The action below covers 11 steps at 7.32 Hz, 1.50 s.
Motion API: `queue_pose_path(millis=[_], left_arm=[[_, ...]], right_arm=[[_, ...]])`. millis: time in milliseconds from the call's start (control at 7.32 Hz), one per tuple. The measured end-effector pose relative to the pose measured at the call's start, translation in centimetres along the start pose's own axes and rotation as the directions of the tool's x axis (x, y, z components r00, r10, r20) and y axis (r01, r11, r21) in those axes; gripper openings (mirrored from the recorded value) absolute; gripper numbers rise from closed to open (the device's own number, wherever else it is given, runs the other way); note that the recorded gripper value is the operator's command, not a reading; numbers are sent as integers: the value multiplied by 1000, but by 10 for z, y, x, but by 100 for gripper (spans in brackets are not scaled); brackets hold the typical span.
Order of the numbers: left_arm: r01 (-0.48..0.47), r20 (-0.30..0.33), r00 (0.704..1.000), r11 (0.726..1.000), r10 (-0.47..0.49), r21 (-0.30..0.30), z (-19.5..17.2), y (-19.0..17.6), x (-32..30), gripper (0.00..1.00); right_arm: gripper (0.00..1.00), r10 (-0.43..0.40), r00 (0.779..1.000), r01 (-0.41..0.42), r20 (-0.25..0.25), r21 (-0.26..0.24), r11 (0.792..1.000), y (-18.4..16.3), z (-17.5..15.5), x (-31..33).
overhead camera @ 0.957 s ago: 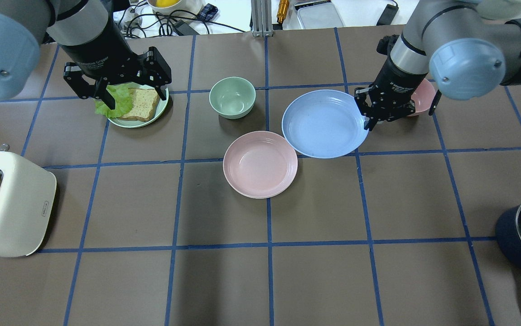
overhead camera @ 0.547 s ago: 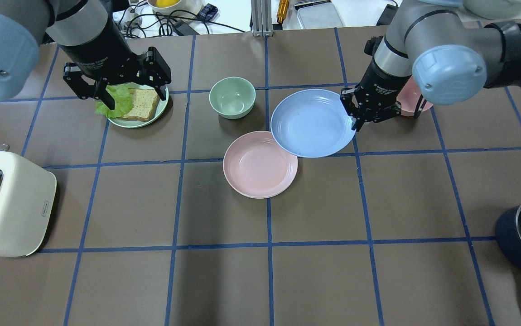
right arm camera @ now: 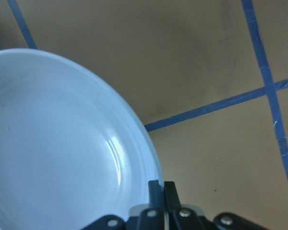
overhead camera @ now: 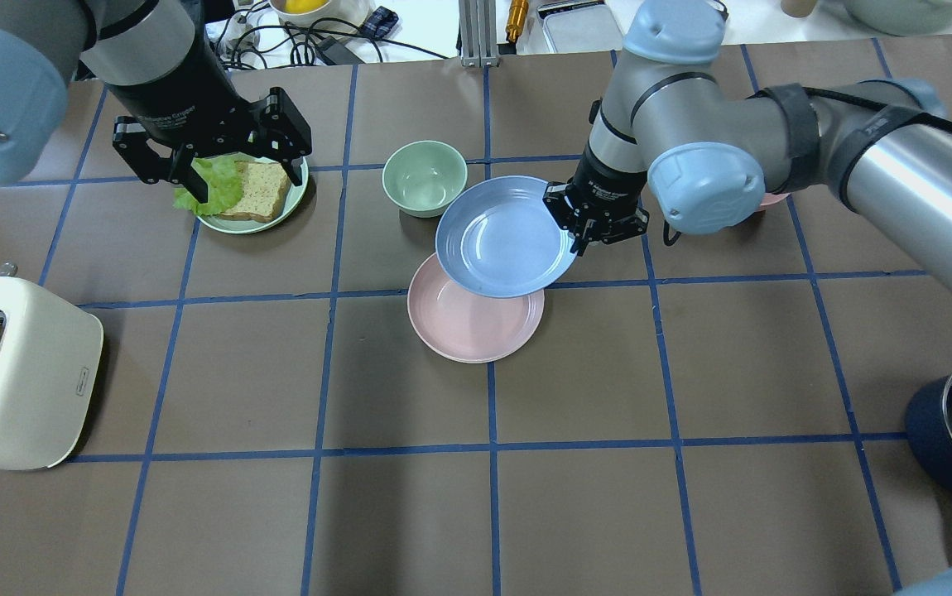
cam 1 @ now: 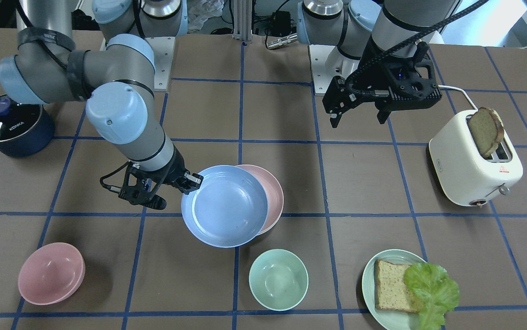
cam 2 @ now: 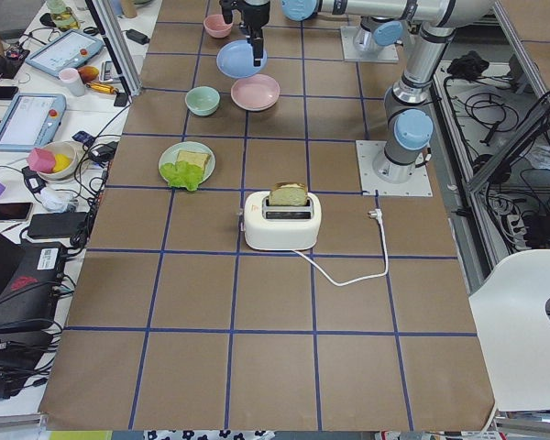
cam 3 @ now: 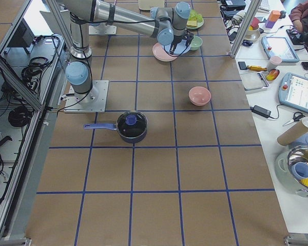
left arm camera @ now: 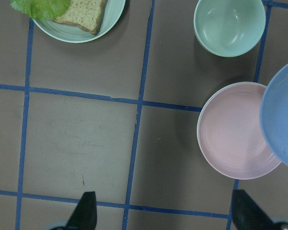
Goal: Stack three plates with pink and blue
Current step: 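Carry the blue plate with the right gripper onto the pink plate, then lower the blue plate onto the stack and open the right gripper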
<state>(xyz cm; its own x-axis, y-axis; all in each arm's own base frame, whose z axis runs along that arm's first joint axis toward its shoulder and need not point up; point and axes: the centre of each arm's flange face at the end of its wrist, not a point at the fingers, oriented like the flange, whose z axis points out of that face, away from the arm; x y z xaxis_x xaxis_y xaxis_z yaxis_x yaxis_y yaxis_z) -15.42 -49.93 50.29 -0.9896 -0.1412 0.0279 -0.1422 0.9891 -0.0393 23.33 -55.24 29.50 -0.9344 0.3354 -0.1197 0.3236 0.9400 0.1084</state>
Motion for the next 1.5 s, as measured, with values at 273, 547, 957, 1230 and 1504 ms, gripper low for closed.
queue_pose_path(millis=[273, 547, 957, 1230, 1504], left_arm=[[1, 0, 1000, 1000, -1, 0, 0, 0, 0, 100], [1, 1, 1000, 1000, -1, -1, 1, 0, 0, 100], [1, 1, 1000, 1000, -1, -1, 0, 0, 0, 100], [1, 1, 1000, 1000, -1, -2, 0, 0, 0, 100], [1, 1, 1000, 1000, -1, -1, 0, 0, 0, 100]], right_arm=[[0, -3, 1000, 3, 5, 9, 1000, 14, 29, -4], [0, 10, 1000, -10, 21, 29, 1000, 22, 46, 0], [0, 32, 999, -33, 33, 26, 999, 28, 51, -3], [0, 45, 998, -46, 36, 23, 999, 35, 52, -10], [0, 43, 998, -44, 36, 21, 999, 40, 54, -14]])
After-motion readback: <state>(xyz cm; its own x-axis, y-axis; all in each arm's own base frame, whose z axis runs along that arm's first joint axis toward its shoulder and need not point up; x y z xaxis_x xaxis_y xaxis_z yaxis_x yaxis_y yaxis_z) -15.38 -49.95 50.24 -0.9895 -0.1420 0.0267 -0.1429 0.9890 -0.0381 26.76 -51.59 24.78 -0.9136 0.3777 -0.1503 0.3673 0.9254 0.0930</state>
